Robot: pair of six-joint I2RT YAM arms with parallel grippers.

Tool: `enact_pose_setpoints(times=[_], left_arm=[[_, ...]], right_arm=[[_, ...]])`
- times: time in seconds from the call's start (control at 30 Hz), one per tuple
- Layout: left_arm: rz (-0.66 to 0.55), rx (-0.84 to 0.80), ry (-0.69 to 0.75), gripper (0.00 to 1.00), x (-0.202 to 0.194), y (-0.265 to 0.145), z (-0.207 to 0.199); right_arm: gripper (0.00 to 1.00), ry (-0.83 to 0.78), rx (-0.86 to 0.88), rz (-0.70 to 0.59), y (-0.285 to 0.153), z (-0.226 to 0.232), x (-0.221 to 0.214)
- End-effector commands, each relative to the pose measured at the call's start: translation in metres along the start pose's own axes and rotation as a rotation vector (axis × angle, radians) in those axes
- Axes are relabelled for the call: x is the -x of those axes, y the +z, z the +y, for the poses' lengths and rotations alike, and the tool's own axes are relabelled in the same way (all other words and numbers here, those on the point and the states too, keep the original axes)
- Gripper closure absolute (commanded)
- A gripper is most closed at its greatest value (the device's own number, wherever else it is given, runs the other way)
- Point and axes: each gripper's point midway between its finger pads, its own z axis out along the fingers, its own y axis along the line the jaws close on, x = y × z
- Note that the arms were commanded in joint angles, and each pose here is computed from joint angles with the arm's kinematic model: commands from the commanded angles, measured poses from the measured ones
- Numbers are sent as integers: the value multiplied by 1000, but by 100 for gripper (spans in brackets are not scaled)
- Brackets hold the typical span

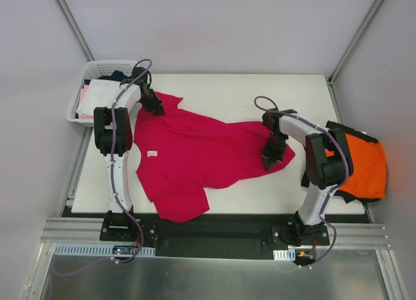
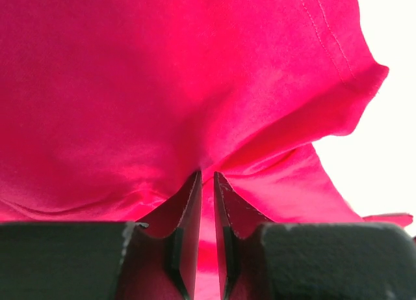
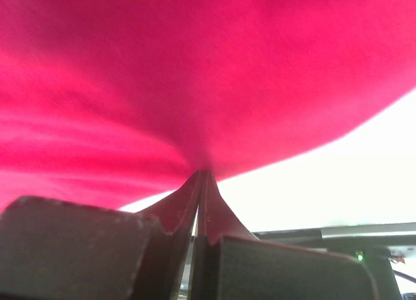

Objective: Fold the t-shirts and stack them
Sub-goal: Flatten the tshirt out

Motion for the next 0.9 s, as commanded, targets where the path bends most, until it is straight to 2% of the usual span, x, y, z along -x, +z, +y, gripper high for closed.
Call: enact_pose_setpoints(times=[0.0,0.27,0.47,0.7,0.8,0.87], left_arm=[[-7,45,7,87,8,0,11],[-9,60,19,87,10,1,13],[-5,-11,2,87,11,-12,-7],[-98,-179,115,79,30,-58,-77],[-76,-306,148,75,21,-68,-120],[-6,-359,169,74,-8,-62,-142]], right_arm=[[99,39,-29,19,-14,-20,-18],[99,49,-42,41,-16,-37,-30],[99,19,76,-8,-41,-5,-3],[94,-26,185,-53,-66,26,25],[89,-51,221,-44,-63,38,43],[84,-40,264,-2,-52,49,53]])
